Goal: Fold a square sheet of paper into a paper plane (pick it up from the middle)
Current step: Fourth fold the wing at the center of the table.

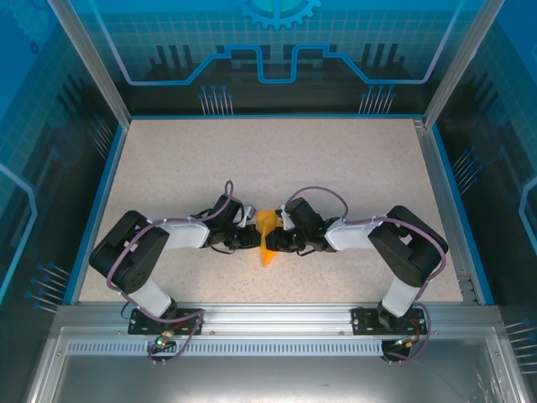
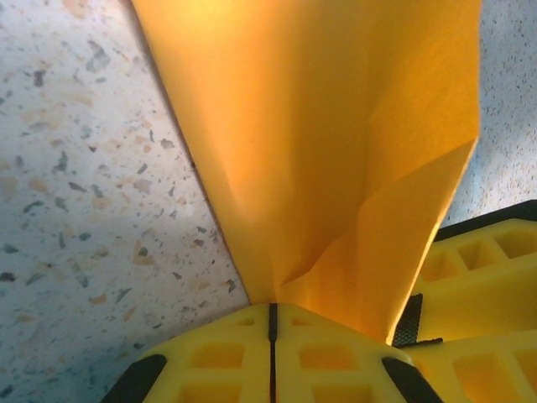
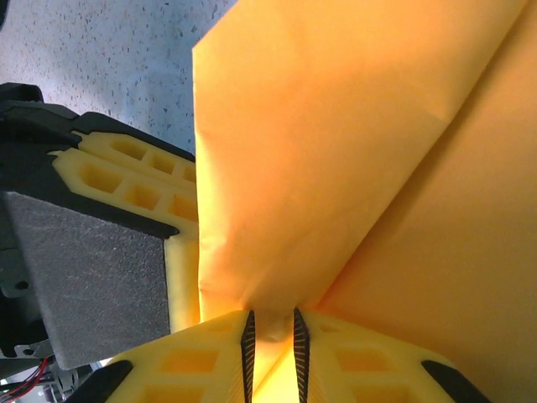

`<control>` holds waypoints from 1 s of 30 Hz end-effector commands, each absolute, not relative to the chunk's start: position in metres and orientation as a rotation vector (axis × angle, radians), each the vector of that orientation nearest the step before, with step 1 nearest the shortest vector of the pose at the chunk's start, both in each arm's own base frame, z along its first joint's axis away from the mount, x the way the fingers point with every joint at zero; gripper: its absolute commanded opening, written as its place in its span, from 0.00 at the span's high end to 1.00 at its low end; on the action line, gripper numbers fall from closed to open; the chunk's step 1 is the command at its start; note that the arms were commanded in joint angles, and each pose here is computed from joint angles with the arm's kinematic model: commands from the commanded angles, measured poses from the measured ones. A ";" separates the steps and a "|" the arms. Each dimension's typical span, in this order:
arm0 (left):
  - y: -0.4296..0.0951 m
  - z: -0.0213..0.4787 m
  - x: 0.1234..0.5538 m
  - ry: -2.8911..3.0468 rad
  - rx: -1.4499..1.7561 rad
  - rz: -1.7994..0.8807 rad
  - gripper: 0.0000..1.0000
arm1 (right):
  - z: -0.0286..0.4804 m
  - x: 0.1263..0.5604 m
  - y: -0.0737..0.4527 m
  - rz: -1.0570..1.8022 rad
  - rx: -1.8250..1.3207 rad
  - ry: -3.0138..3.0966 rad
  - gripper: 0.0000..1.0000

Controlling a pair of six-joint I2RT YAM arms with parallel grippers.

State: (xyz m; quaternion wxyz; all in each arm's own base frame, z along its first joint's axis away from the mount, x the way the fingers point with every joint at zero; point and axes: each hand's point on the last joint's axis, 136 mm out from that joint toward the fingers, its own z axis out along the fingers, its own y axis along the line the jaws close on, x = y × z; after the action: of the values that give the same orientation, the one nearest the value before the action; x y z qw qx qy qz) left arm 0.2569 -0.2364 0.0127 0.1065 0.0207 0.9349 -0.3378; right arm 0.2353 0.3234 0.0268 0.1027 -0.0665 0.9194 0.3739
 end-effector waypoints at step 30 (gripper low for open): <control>-0.234 -0.012 0.256 2.816 0.110 -0.923 0.94 | 0.036 0.273 0.313 1.134 -0.106 2.644 0.77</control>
State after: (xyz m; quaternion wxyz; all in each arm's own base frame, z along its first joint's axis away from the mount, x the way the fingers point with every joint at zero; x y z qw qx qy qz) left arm 0.2628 -0.2433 0.0119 0.1067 0.0365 0.9316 -0.3457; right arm 0.2662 0.3031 0.0293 0.1265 -0.0217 0.9194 0.3717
